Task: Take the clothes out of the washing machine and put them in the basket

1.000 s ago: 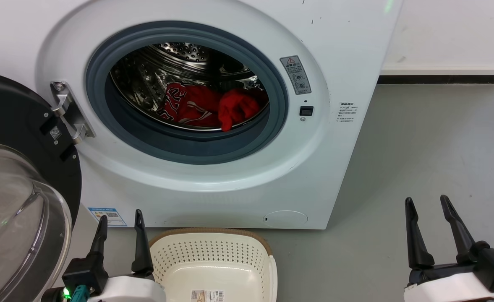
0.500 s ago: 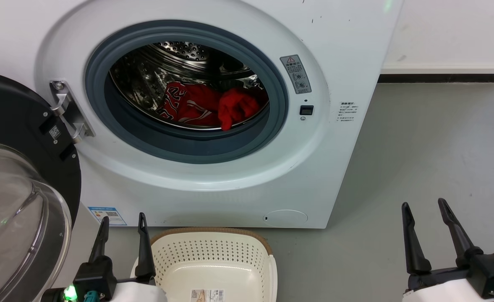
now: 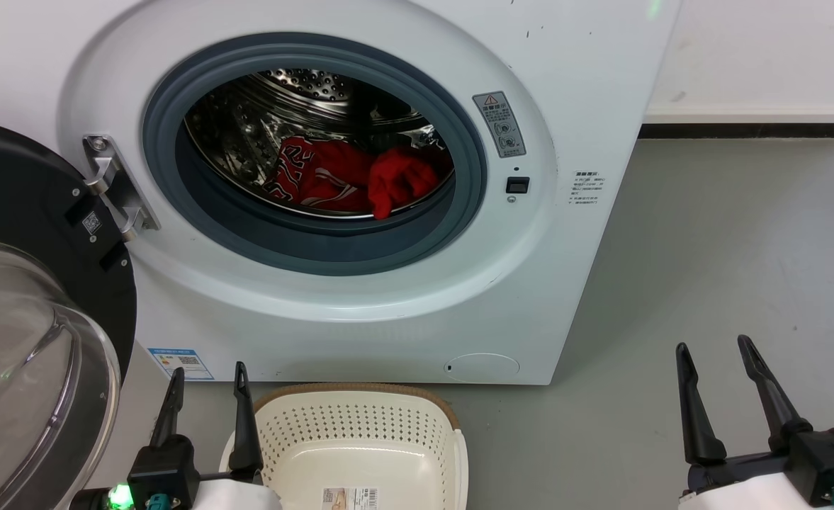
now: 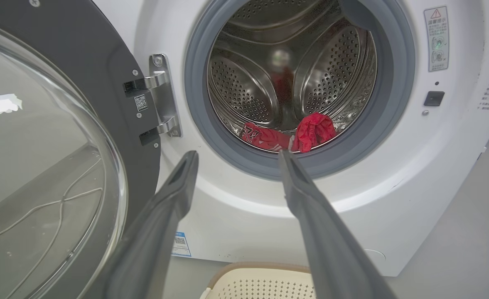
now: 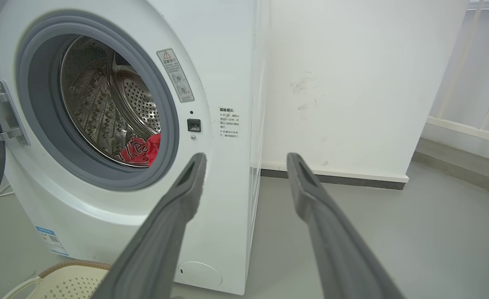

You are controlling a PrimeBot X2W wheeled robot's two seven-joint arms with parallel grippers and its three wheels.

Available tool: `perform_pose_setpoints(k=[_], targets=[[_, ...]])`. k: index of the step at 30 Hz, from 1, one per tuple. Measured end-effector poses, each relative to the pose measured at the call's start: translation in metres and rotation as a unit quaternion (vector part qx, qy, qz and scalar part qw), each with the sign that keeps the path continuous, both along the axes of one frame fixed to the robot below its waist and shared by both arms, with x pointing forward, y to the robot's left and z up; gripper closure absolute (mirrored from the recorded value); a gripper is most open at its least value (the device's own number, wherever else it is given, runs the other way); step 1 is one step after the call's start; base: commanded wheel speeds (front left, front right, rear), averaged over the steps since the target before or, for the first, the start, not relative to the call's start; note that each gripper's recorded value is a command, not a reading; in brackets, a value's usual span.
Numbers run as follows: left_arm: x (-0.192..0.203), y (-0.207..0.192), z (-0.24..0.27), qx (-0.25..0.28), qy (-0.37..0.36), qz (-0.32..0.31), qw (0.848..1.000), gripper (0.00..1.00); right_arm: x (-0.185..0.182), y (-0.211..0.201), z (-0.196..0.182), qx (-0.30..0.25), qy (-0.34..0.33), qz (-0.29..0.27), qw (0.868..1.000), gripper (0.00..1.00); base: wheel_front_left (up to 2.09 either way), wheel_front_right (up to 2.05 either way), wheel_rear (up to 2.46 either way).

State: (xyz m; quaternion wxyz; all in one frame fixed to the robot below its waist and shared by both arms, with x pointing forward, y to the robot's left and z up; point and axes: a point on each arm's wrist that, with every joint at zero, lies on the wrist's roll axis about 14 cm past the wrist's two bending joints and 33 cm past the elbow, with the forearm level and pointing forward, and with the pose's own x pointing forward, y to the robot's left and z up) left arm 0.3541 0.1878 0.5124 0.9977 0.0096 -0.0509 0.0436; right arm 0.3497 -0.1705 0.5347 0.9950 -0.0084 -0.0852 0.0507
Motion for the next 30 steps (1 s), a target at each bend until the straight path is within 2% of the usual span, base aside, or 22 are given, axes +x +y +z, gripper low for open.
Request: perform_pose_setpoints(k=[16, 25, 28, 29, 30], targets=[[0.008, -0.002, -0.005, -0.002, 0.007, -0.004, 1.000, 0.00, 0.002, 0.001, -0.005, -0.003, 0.007, 0.002, 1.000, 0.00, 0.00, 0.00, 0.00], [0.053, -0.018, -0.003, 0.007, 0.005, -0.053, 0.999, 0.00, 0.013, 0.002, -0.009, -0.007, 0.014, 0.002, 1.000, 0.00, 0.00, 0.00, 0.00], [0.087, -0.025, -0.003, 0.023, 0.008, -0.080, 0.996, 0.00, 0.020, -0.001, -0.013, -0.010, 0.019, -0.003, 1.000, 0.00, 0.00, 0.00, 0.00], [0.087, -0.025, -0.003, 0.023, 0.008, -0.080, 0.996, 0.00, 0.020, -0.001, -0.013, -0.010, 0.019, -0.003, 1.000, 0.00, 0.00, 0.00, 0.00], [0.106, -0.029, -0.002, 0.034, 0.008, -0.094, 0.995, 0.00, 0.024, -0.004, -0.015, -0.011, 0.021, -0.006, 1.000, 0.00, 0.00, 0.00, 0.00]])
